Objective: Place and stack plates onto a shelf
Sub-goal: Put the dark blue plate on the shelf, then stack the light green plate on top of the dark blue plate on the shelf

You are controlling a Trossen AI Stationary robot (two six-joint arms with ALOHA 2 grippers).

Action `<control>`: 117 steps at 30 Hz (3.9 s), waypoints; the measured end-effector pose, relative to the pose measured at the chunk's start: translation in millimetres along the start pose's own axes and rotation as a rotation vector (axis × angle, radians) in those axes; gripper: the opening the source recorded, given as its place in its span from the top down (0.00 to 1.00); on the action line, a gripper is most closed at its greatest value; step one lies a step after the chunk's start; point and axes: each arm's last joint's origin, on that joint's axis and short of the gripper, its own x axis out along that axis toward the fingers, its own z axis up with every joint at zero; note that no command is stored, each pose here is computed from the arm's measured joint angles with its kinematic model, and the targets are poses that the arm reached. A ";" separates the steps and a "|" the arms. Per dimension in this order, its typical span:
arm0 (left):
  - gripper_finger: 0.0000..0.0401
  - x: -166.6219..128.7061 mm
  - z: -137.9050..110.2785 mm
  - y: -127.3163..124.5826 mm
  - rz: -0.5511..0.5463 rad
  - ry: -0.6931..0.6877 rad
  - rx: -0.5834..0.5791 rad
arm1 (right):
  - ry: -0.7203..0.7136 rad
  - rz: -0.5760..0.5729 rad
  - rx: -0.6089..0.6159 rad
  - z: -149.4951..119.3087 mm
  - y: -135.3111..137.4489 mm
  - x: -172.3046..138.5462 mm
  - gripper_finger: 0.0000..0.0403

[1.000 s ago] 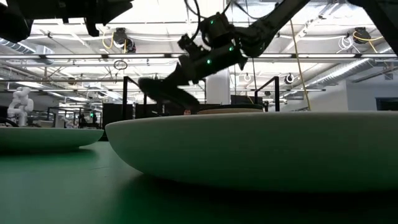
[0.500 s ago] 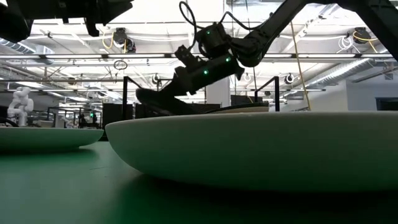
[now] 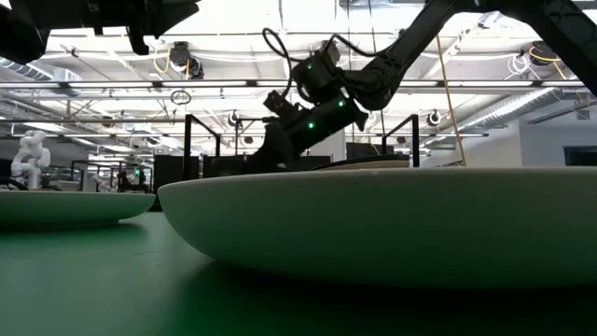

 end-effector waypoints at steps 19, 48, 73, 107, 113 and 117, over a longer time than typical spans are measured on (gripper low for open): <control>0.71 -0.5 -4.4 -1.6 -0.019 0.039 0.008 | -0.030 0.061 -0.032 28.2 6.4 -23.9 0.64; 0.71 71.6 -22.5 -109.4 -0.094 1.583 0.181 | -0.492 0.104 -0.169 -7.8 120.8 -287.1 0.71; 0.71 23.9 -70.2 -126.2 0.604 1.874 0.006 | -0.470 0.135 -0.122 -10.9 122.7 -292.3 0.71; 0.83 -10.9 -127.9 -102.5 0.506 1.931 -0.028 | -0.456 0.136 -0.124 -12.2 122.8 -291.7 0.71; 0.97 14.2 -96.5 -118.1 0.401 1.970 0.080 | -0.455 0.091 -0.093 -11.4 121.3 -291.7 0.71; 0.97 40.4 -59.6 -131.4 0.345 1.919 0.141 | -0.484 0.092 -0.080 -8.9 120.9 -293.1 0.71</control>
